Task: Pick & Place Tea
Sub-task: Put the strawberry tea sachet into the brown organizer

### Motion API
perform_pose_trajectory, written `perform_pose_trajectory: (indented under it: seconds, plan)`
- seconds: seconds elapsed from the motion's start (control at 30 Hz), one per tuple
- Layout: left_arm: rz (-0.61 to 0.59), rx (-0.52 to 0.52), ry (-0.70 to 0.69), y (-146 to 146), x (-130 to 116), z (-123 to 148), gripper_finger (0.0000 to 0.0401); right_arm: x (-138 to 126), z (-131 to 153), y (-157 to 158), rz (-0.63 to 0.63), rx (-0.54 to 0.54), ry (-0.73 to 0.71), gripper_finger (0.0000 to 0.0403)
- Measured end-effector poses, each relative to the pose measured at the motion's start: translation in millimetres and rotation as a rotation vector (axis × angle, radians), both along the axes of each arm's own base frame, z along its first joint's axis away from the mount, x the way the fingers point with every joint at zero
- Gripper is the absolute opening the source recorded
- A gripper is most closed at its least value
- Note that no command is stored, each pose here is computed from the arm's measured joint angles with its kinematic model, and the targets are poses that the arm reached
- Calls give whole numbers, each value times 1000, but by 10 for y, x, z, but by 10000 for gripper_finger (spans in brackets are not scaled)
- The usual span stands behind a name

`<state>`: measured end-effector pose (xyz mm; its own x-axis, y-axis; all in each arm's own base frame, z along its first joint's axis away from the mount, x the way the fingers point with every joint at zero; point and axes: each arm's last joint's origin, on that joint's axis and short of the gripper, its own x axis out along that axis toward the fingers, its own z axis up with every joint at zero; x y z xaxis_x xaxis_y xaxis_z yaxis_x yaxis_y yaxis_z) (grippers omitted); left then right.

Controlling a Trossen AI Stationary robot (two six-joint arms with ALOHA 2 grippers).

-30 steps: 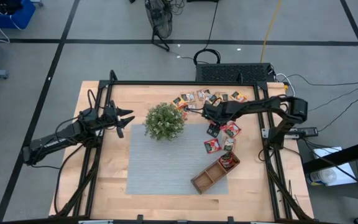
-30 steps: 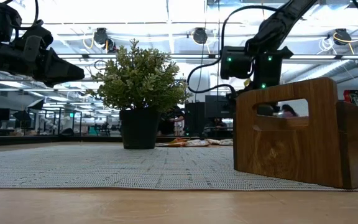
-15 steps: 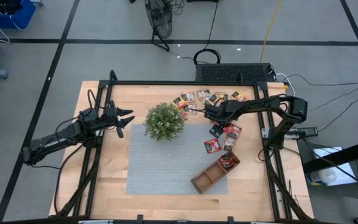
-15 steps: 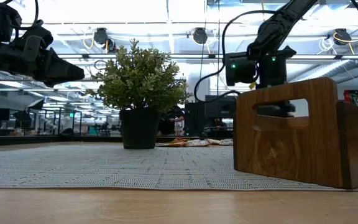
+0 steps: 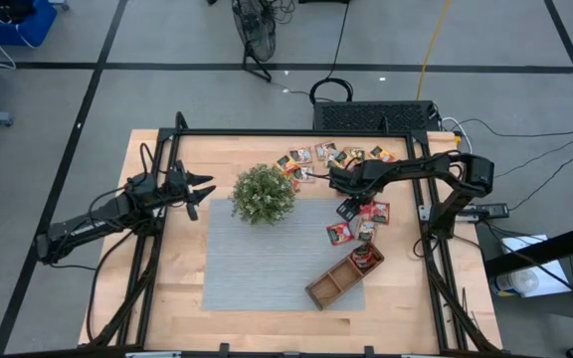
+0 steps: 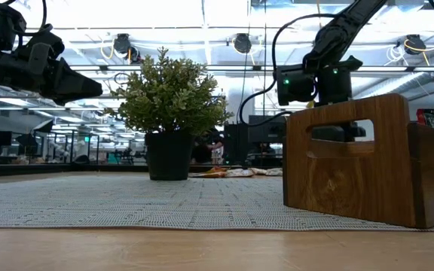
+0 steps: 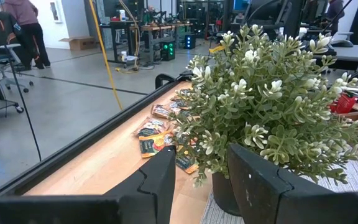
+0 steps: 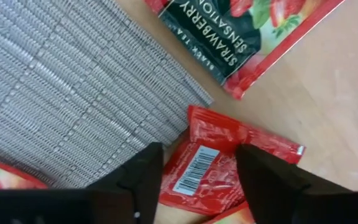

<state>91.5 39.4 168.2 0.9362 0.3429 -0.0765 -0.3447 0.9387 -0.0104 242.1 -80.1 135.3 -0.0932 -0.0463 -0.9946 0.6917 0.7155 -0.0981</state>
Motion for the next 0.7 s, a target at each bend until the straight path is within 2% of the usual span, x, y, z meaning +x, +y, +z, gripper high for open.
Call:
perform_pose_trajectory:
  seconds: [0.33,0.57,0.7]
  plan:
    - [0,0,0,0,0,0,147,-30,-71,22,11,23,-14,88]
    - [0,0,0,0,0,0,147,7,-73,72,98,13,-31,17]
    - [0,0,0,0,0,0,147,48,-17,112,156,-13,-70,10]
